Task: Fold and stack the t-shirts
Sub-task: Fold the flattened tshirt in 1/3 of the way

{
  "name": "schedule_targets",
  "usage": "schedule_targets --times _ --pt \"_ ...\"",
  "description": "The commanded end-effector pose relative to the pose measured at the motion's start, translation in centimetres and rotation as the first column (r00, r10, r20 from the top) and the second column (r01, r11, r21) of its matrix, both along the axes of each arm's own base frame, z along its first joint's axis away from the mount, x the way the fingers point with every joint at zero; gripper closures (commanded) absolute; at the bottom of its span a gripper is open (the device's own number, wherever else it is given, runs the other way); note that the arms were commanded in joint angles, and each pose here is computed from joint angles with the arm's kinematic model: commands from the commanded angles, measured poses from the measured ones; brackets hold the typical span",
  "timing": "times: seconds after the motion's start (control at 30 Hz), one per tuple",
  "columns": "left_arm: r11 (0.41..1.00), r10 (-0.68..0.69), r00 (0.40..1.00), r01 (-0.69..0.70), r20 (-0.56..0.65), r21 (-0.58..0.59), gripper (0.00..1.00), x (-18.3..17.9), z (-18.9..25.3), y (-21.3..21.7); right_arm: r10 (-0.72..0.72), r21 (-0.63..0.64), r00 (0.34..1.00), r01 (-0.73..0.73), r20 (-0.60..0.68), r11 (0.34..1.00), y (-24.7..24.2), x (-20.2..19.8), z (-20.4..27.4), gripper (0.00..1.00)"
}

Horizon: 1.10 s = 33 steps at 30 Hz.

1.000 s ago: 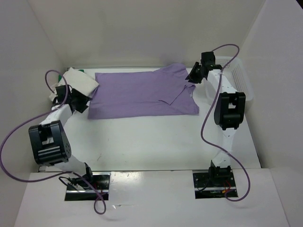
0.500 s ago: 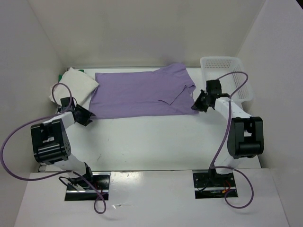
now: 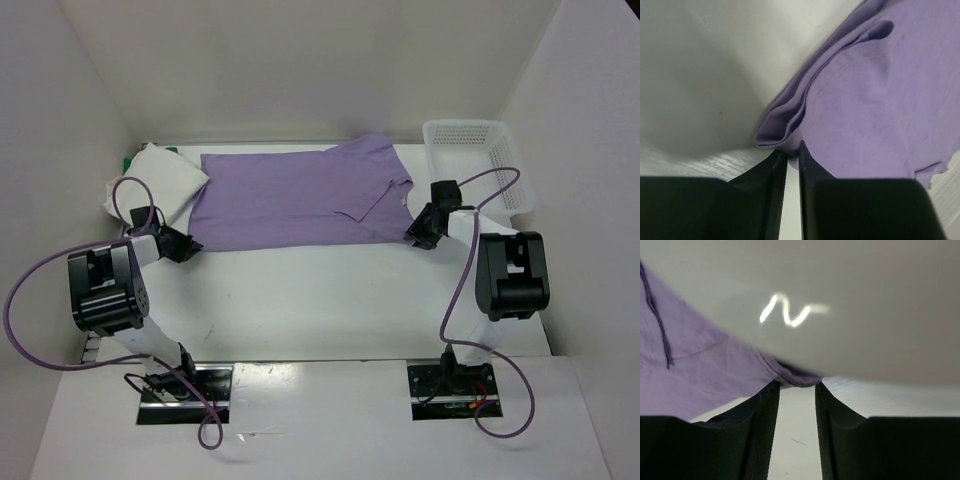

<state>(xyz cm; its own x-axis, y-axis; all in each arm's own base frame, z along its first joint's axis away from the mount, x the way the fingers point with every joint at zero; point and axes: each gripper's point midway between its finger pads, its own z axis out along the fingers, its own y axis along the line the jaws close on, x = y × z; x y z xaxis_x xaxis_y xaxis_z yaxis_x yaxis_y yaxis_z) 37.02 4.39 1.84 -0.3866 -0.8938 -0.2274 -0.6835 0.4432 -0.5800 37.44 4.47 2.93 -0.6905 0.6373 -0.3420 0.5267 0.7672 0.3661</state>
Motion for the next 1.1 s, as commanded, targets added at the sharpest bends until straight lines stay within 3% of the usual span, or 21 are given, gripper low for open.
schedule_targets --times 0.0,0.17,0.2,0.3,0.73,0.8,1.03,1.07 --pt "1.0 0.019 1.0 -0.018 -0.022 0.012 0.84 0.2 -1.0 0.6 -0.085 -0.005 0.994 0.085 0.069 0.996 -0.9 2.2 0.0 0.6" --pt "1.0 0.01 1.0 -0.01 -0.024 0.017 0.95 0.2 -0.9 0.6 -0.148 -0.013 0.987 0.149 0.059 0.989 -1.5 2.6 -1.0 0.73" --pt "1.0 0.002 1.0 -0.001 -0.024 0.024 0.97 0.2 -0.9 0.6 -0.154 -0.022 0.986 0.156 0.07 0.988 -1.7 2.8 -0.9 0.83" --pt "1.0 -0.011 1.0 0.011 -0.025 0.021 1.0 -0.1 -0.5 0.4 -0.173 -0.011 0.983 0.174 0.058 0.985 -1.6 2.5 -1.2 1.0" --pt "0.995 -0.086 0.996 0.086 -0.007 0.052 1.0 -4.5 2.5 -1.3 -0.193 -0.006 0.978 0.194 0.077 0.981 -2.6 -6.8 4.6 1.0" --pt "0.994 -0.096 0.995 0.096 -0.003 0.061 1.0 -5.2 3.0 -1.5 -0.199 0.02 0.972 0.198 0.127 0.98 -2.7 -7.2 6.2 1.0" --pt "0.992 -0.122 0.992 0.123 -0.035 0.021 1.0 -9.1 4.1 -2.7 -0.197 0.109 0.976 0.186 0.096 0.976 -1.2 -11.2 10.1 1.0" --pt "0.992 -0.128 0.991 0.129 -0.035 0.011 1.0 -10.0 4.6 -3.2 -0.207 0.108 0.977 0.201 0.045 0.974 -1.1 -12.7 10.0 1.0"
